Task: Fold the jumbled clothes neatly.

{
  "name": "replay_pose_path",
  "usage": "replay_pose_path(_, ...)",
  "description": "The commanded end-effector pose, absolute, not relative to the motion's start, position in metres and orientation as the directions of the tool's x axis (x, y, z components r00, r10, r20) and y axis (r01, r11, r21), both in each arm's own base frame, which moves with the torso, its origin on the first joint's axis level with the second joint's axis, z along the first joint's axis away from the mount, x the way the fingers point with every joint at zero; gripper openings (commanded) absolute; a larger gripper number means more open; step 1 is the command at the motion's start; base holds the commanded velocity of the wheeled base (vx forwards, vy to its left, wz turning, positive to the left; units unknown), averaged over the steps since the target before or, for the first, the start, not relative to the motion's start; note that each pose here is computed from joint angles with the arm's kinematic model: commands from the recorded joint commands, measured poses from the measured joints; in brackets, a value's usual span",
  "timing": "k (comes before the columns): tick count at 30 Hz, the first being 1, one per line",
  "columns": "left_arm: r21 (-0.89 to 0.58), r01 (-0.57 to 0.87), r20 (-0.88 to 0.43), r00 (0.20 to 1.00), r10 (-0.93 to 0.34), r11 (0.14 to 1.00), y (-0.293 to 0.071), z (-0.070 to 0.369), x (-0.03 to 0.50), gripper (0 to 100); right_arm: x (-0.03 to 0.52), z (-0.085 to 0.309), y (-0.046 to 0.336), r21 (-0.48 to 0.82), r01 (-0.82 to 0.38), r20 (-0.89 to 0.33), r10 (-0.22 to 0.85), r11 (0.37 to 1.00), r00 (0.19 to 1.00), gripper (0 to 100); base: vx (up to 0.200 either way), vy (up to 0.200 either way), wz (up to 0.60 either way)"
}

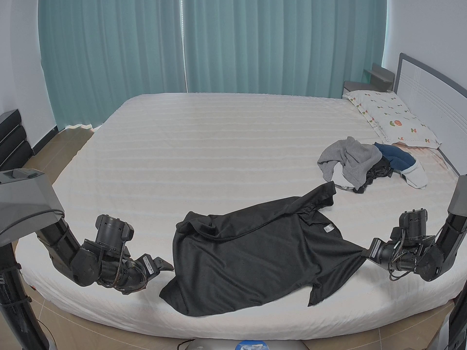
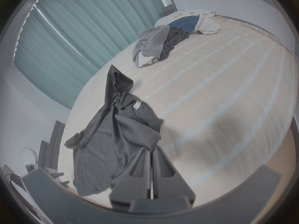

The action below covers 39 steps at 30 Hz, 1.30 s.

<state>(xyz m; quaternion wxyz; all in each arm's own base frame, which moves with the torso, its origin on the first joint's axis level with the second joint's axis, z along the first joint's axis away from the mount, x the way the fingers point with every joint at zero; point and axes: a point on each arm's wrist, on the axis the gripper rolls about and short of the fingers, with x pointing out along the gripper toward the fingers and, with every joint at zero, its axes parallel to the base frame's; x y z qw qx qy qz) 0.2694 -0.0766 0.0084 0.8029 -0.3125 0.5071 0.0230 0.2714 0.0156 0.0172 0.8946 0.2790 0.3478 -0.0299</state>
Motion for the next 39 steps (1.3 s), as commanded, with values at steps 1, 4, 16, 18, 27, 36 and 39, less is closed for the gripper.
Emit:
replay_pose_path(1,-0.425,-0.341,-0.855,0.454,-0.249,0.838,-0.089,-0.003,0.263,100,0.280,0.003,0.005,0.471,0.285,-0.644,0.105,0.835,0.758,0,0.000,0.000,0.00)
replay_pose_path(4,-0.432,-0.333,-0.844,0.476,-0.245,0.838,-0.090,-0.003,0.265,100,0.282,-0.002,0.004,0.470,0.290,-0.647,0.101,0.834,0.756,100,0.000,0.000,0.00)
replay_pose_path(16,-0.446,-0.321,-0.830,0.498,-0.252,0.836,-0.094,-0.006,0.265,100,0.285,0.003,0.007,0.605,0.256,-0.601,0.221,0.754,0.768,100,0.000,0.000,0.00)
replay_pose_path(18,-0.452,-0.323,-0.827,0.502,-0.254,0.832,-0.094,-0.005,0.266,100,0.286,0.004,0.009,0.638,0.270,-0.591,0.235,0.721,0.772,100,0.000,0.000,0.00)
replay_pose_path(27,-0.489,-0.368,-0.815,0.515,-0.265,0.791,-0.093,-0.001,0.268,100,0.288,0.007,0.014,0.730,0.293,-0.539,0.257,0.618,0.802,100,0.000,0.000,0.00)
replay_pose_path(36,-0.497,-0.381,-0.814,0.517,-0.266,0.779,-0.093,-0.001,0.270,100,0.284,0.006,0.023,0.734,0.282,-0.539,0.279,0.617,0.794,100,0.200,0.000,0.00)
replay_pose_path(39,-0.500,-0.380,-0.812,0.519,-0.268,0.778,-0.094,0.000,0.270,100,0.284,0.007,0.023,0.735,0.279,-0.538,0.281,0.618,0.794,100,0.000,0.000,0.00)
